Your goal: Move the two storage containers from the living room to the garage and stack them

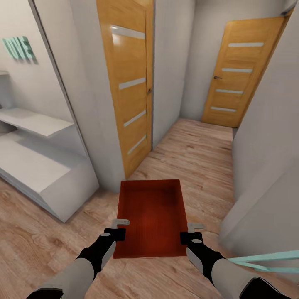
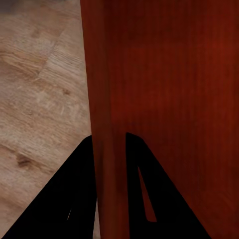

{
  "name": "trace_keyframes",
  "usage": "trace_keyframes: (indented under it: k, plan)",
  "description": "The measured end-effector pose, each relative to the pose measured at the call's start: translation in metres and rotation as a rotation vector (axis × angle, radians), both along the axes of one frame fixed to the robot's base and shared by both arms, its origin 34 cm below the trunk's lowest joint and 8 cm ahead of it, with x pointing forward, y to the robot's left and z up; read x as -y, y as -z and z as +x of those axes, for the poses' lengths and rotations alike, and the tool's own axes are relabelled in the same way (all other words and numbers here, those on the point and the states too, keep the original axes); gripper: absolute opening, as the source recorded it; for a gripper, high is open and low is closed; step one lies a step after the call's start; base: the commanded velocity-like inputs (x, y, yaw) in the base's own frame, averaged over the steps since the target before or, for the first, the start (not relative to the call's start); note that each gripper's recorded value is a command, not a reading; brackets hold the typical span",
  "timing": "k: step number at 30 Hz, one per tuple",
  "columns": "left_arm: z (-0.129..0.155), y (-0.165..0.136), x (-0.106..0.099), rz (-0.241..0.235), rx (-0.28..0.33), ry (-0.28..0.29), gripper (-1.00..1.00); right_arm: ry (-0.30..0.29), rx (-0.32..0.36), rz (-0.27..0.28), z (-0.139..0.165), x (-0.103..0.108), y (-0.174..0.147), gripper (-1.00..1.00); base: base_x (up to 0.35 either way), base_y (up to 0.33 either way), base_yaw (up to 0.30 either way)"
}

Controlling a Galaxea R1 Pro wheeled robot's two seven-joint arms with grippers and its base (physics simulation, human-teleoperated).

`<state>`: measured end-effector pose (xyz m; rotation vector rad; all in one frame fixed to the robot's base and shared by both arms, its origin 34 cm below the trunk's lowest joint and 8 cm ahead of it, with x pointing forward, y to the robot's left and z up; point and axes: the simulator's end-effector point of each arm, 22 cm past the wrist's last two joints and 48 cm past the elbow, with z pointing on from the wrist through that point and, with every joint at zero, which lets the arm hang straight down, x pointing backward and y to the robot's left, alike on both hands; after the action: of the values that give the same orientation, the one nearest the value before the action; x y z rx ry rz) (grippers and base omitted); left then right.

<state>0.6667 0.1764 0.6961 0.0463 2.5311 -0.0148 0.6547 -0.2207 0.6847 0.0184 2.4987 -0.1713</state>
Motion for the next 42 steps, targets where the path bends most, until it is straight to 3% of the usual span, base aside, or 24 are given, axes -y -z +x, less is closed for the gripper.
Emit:
trace_keyframes:
  k: [19,42]
  plan:
    - [0.0000,0.0000,0.0000,0.000,0.000,0.000,-1.00,0.000,0.000,0.000,0.0000,0.0000,0.0000,-1.00,0.323,0.000,-0.269]
    - [0.0000,0.0000,-0.0002,0.000,-0.001,0.000,-1.00,0.000,-0.001,0.000,0.0000,-0.0002,0.0001,-1.00,0.323,0.000,-0.006]
